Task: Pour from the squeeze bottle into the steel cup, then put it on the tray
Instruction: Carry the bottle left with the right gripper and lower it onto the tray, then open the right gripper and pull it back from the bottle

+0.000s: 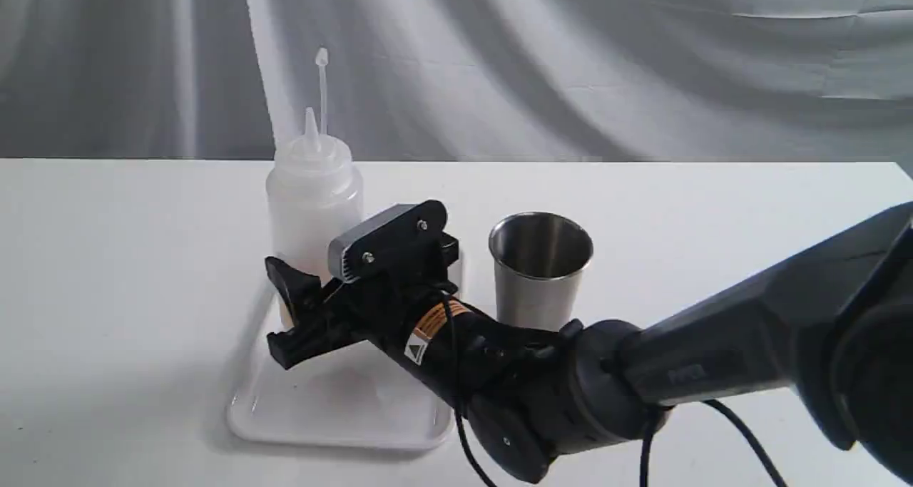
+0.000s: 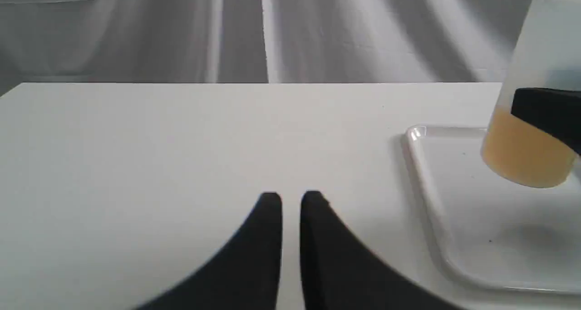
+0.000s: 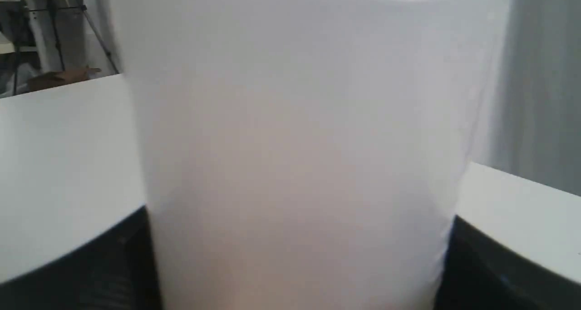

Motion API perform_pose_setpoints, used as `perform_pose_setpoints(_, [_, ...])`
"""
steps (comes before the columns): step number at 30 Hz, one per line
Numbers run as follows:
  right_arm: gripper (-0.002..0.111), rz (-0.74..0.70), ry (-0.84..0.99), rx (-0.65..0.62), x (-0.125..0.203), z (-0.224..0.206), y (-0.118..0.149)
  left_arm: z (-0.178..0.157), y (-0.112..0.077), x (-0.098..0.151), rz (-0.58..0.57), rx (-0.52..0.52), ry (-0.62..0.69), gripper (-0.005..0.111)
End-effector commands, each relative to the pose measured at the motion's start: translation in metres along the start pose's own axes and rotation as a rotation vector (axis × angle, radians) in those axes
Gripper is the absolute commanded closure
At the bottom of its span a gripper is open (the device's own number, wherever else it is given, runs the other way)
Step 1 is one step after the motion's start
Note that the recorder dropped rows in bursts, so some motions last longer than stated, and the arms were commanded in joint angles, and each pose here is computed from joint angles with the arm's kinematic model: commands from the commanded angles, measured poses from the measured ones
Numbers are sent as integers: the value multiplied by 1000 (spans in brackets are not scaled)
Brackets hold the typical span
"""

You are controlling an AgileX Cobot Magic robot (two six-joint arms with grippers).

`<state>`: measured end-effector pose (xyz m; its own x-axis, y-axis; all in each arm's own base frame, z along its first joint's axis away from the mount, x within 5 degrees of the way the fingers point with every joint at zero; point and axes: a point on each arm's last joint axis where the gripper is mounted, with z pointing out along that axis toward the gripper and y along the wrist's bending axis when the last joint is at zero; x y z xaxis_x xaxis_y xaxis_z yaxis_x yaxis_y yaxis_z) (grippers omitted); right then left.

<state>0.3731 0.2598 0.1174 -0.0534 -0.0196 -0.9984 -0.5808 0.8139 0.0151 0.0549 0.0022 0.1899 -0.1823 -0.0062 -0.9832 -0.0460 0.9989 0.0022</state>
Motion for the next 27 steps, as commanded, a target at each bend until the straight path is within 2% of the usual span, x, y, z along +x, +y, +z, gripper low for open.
perform_pose_setpoints(1, [108, 1, -70, 59, -5, 6, -5, 0, 0, 1, -1, 2, -5, 98])
perform_pose_setpoints(5, [108, 16, -64, 121, 5, 7, -12, 0, 0, 1, -1, 2, -5, 98])
perform_pose_setpoints(12, [108, 10, -76, 137, 22, 6, -16, 0, 0, 1, -5, 2, -5, 98])
perform_pose_setpoints(18, [108, -5, -76, 144, 24, 6, -18, 0, 0, 1, -3, 2, -5, 98])
perform_pose_setpoints(27, [108, 6, -4, 154, 34, 6, -24, 0, 0, 1, -3, 2, -5, 98])
